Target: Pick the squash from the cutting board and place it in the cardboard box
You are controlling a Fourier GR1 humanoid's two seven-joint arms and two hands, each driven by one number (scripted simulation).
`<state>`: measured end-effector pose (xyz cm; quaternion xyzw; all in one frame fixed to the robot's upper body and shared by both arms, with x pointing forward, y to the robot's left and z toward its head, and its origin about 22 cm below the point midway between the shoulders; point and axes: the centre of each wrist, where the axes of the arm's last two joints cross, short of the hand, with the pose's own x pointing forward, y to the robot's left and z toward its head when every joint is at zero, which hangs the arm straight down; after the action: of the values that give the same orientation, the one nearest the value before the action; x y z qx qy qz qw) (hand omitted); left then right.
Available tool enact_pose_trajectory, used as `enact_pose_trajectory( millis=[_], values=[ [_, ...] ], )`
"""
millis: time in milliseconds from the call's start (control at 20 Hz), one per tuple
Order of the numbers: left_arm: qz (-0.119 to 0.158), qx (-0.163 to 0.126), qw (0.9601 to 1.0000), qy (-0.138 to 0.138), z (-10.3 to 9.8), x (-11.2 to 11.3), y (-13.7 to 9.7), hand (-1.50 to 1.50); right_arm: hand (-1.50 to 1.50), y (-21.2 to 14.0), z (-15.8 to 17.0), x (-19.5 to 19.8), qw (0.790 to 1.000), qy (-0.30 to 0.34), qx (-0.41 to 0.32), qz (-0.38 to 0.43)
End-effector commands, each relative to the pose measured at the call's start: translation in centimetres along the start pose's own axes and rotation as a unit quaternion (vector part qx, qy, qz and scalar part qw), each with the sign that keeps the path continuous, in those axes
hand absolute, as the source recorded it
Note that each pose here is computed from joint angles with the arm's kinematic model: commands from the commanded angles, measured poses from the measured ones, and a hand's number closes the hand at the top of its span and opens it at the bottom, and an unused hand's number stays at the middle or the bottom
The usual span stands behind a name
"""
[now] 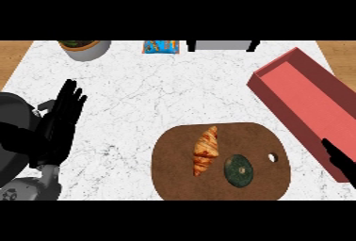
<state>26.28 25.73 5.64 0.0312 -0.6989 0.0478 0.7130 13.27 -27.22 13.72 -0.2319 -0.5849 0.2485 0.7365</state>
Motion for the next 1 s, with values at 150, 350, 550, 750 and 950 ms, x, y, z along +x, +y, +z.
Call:
enact_pose_trajectory(
  millis=[150,350,550,750,950],
  values=[
    [0.002,-0.007,1.0,0.005,0.3,-0.7,-0.4,0.0,-1.5,1.9,-1.7,2.6,0.998,0.049,0.005,0.035],
    [0.007,0.006,1.0,-0.001,-0.9,1.1,-0.5,0.0,-1.5,3.9,-1.5,3.0,0.999,0.037,0.021,0.008],
    [0.003,0.01,0.9999,0.001,-1.6,0.9,-0.1,0.0,-1.5,5.3,-2.3,1.2,0.998,0.054,0.026,0.014],
    [0.0,-0.002,1.0,0.003,0.2,-0.9,-0.6,0.0,-1.5,5.0,-3.5,2.7,0.998,0.056,0.0,0.005],
    [0.0,0.0,1.0,0.003,0.7,-0.2,-0.5,0.0,-1.5,7.7,-3.4,0.9,0.998,0.059,0.002,0.008]
  ],
)
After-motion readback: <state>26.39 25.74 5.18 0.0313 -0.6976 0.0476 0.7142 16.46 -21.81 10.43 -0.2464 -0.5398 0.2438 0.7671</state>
